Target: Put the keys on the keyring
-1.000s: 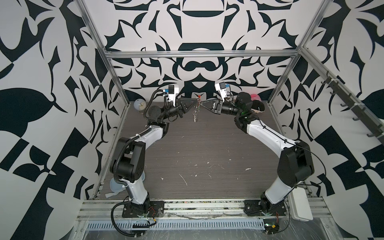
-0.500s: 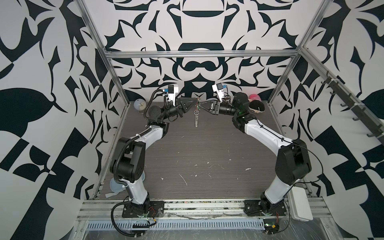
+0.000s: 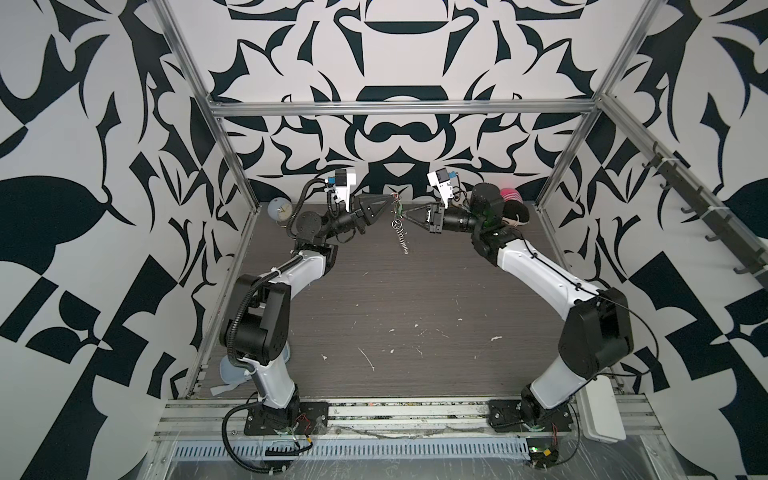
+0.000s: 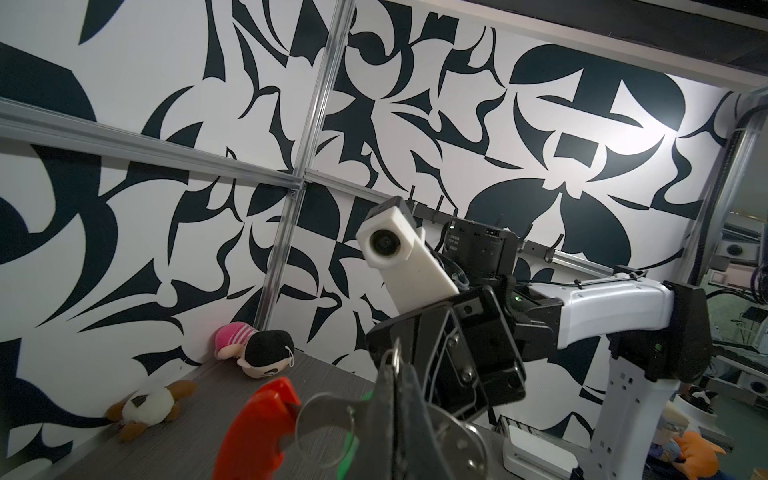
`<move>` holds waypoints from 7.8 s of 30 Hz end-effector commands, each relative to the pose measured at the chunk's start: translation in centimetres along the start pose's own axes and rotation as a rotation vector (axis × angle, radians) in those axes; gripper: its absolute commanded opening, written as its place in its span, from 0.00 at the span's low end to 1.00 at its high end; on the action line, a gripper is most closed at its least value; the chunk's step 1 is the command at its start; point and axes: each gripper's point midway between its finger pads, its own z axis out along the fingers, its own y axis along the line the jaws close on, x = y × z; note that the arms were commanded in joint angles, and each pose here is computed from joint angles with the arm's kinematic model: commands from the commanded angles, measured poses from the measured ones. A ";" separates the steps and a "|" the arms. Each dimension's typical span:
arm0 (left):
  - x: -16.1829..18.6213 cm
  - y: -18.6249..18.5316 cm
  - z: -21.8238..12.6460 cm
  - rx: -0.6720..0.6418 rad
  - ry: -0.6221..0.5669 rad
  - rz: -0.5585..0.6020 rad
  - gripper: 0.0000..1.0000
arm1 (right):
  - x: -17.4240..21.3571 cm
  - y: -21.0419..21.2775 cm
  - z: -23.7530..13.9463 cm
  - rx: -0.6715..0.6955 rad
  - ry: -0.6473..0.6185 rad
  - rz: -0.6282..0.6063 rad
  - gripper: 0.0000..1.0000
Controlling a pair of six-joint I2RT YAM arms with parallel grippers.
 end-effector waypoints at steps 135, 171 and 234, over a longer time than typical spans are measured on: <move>-1.8 -1.7 1.4 0.069 -0.042 0.022 0.00 | -4.6 4.2 1.0 0.001 -0.078 -0.218 0.05; -1.9 -1.7 1.5 0.075 -0.040 0.022 0.00 | -6.3 3.6 -1.1 0.042 -0.130 -0.208 0.26; -0.2 -0.3 -4.9 -0.041 0.099 0.095 0.16 | -0.4 -3.9 -0.6 0.452 0.286 -0.488 0.00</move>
